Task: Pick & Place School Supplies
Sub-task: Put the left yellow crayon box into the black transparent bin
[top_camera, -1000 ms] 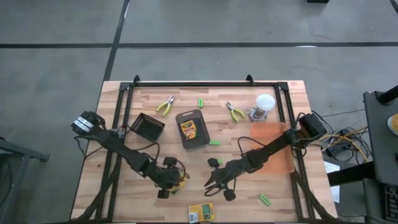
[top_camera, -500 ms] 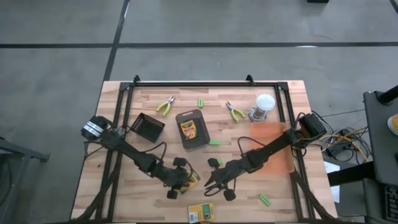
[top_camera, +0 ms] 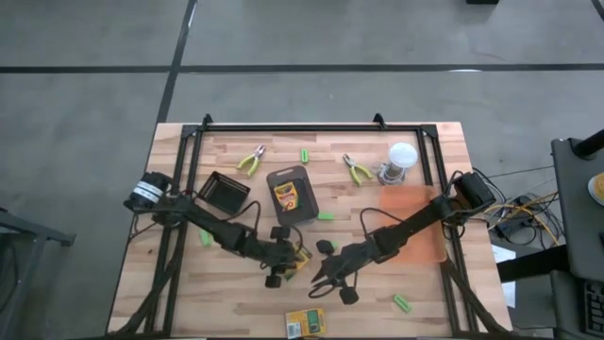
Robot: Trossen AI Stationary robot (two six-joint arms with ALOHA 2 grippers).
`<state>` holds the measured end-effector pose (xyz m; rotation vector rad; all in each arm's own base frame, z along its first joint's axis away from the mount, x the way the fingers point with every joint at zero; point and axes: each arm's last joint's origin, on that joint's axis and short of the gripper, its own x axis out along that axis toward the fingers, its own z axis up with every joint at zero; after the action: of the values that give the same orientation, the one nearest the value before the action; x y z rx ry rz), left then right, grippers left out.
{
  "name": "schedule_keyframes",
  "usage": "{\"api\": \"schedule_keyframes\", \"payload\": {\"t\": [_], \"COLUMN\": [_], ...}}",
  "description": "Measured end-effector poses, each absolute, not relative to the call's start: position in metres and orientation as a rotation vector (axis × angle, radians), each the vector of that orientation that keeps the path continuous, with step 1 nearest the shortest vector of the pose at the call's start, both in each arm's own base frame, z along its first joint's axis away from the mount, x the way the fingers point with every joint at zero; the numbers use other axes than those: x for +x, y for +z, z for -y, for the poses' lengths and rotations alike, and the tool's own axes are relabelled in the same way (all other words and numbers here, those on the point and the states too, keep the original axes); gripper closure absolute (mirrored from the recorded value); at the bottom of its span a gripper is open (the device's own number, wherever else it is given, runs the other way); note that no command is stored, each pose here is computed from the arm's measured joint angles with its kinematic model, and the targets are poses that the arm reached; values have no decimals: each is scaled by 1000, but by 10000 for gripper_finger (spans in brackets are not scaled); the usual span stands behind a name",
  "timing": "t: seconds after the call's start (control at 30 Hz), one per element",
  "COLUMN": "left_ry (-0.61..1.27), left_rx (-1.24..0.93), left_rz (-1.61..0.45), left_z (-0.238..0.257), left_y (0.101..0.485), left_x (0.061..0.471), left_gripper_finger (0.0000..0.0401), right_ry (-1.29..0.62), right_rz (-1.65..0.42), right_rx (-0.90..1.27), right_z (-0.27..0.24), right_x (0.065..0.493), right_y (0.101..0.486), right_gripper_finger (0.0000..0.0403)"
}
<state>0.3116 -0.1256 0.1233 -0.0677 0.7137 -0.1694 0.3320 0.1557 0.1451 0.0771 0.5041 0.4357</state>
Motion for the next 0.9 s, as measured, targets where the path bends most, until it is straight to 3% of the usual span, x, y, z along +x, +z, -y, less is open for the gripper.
{"api": "schedule_keyframes", "payload": {"t": [0.4, 0.7, 0.9], "left_ry": [-367, -209, -281], "left_rx": [38, -16, 79], "left_rz": [-685, -554, -642], "left_z": [138, 137, 135], "left_y": [126, 145, 143], "left_x": [309, 326, 319], "left_gripper_finger": [285, 285, 285], "right_ry": [420, 419, 418], "right_rz": [-549, -550, -556], "right_rx": [101, 104, 103], "right_z": [-155, -154, -154], "right_x": [330, 330, 330], "right_y": [141, 141, 141], "right_gripper_finger": [346, 346, 346]}}
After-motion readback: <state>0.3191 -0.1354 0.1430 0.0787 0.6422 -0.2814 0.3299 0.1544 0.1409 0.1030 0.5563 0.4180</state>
